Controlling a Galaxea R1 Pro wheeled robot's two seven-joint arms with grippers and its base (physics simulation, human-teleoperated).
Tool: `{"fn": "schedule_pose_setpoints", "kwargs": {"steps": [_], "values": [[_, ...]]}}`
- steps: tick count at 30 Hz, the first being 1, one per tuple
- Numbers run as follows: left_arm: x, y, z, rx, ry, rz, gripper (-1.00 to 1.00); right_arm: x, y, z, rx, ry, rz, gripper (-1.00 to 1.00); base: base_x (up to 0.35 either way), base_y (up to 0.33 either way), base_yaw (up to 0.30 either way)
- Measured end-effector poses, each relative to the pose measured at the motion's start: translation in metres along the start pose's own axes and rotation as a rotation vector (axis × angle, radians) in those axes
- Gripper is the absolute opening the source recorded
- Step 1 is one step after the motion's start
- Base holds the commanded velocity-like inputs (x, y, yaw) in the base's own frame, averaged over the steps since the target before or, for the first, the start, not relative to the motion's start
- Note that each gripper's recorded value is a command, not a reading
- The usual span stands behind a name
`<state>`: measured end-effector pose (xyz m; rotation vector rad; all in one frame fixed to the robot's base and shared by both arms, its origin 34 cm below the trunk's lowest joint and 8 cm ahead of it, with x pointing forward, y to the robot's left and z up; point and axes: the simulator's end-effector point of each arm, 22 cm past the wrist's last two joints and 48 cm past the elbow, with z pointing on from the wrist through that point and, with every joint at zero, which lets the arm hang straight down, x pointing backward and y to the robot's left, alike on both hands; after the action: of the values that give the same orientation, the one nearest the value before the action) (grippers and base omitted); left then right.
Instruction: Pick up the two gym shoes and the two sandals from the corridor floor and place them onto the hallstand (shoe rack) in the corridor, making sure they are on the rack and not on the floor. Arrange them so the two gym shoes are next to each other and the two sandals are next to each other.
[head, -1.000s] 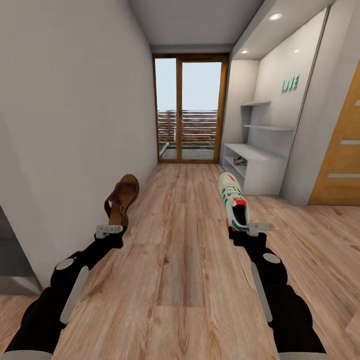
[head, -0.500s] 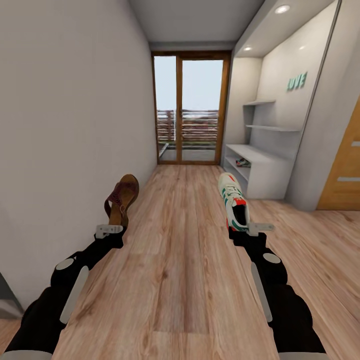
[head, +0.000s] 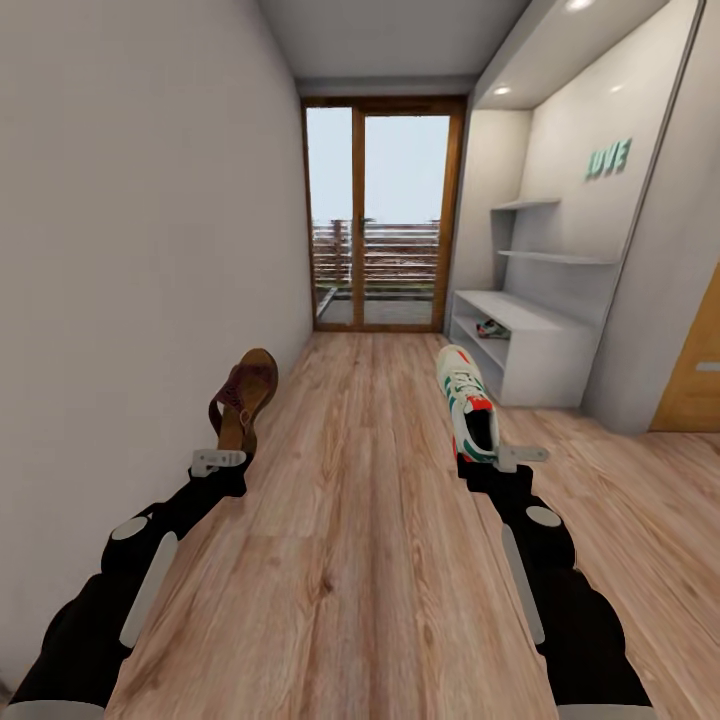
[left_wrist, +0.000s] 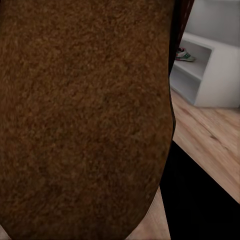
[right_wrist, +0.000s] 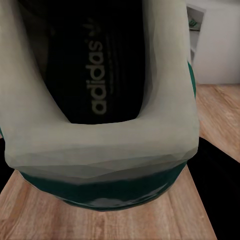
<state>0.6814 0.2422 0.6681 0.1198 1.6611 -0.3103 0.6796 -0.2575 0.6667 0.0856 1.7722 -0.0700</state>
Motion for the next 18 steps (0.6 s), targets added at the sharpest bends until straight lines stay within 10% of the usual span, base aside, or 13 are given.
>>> {"fn": "schedule_pose_setpoints", "kwargs": {"steps": [18], "values": [[-0.0006,-0.0002,-0.0001,0.0,-0.001,0.001,-1.0,-0.0003,0.0002,0.0,0.0,-0.001,0.0,-1.0,0.344,0.0,0.0]]}}
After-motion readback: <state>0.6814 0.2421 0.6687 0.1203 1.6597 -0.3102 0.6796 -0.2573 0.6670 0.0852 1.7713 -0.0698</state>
